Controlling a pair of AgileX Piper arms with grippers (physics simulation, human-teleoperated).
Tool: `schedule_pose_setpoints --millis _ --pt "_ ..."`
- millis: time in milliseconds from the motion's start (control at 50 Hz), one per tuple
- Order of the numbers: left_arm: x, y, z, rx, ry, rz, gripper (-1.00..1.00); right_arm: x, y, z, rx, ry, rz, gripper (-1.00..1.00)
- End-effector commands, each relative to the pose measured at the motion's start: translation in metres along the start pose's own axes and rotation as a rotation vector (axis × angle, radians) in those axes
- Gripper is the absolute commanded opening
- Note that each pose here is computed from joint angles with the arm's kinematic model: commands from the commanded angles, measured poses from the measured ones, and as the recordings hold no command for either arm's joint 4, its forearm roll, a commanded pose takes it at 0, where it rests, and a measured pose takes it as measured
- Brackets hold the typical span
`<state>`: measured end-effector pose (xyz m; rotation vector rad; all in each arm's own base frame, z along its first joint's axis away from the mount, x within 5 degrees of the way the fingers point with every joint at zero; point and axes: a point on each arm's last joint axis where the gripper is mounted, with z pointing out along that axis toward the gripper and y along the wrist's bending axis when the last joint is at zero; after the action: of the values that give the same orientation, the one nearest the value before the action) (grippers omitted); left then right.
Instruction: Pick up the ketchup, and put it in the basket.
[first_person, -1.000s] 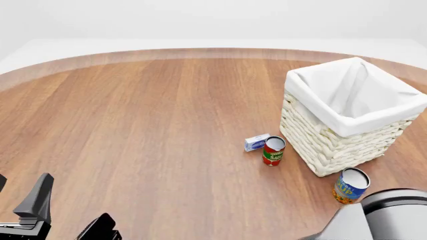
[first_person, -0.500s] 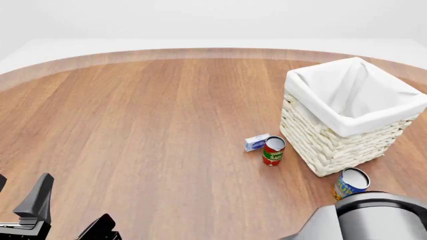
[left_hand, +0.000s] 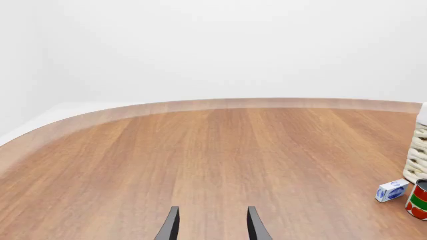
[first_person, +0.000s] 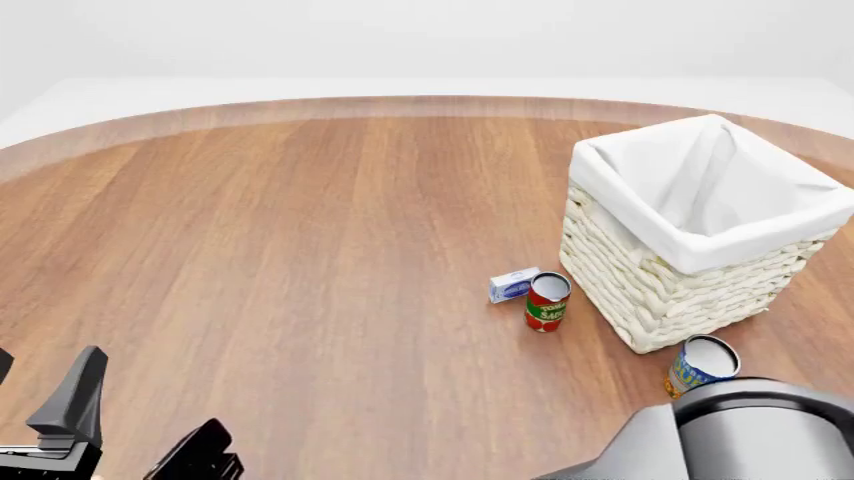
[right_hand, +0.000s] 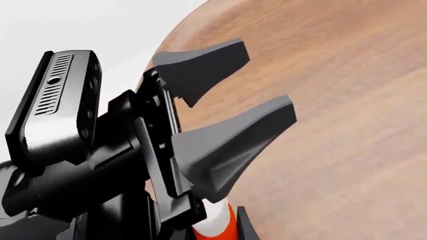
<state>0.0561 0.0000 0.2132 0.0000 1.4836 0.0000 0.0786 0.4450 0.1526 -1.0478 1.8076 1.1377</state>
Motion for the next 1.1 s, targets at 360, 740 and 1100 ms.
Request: schedule_pose_setpoints --millis 360,740,1100 --pt "0.0 0.0 0.0 0.0 0.0 0.0 1.0 -0.022 -0.02 -0.009 0.046 -0.04 0.028 -1.0" --pt "0.0 0.0 0.0 0.0 0.0 0.0 1.0 -0.036 -0.047 -0.014 0.099 -0.084 0.056 -1.0" --pt "0.0 0.0 0.0 0.0 0.0 0.0 1.0 -0.072 -0.088 -0.029 0.188 -0.17 0.068 -1.0"
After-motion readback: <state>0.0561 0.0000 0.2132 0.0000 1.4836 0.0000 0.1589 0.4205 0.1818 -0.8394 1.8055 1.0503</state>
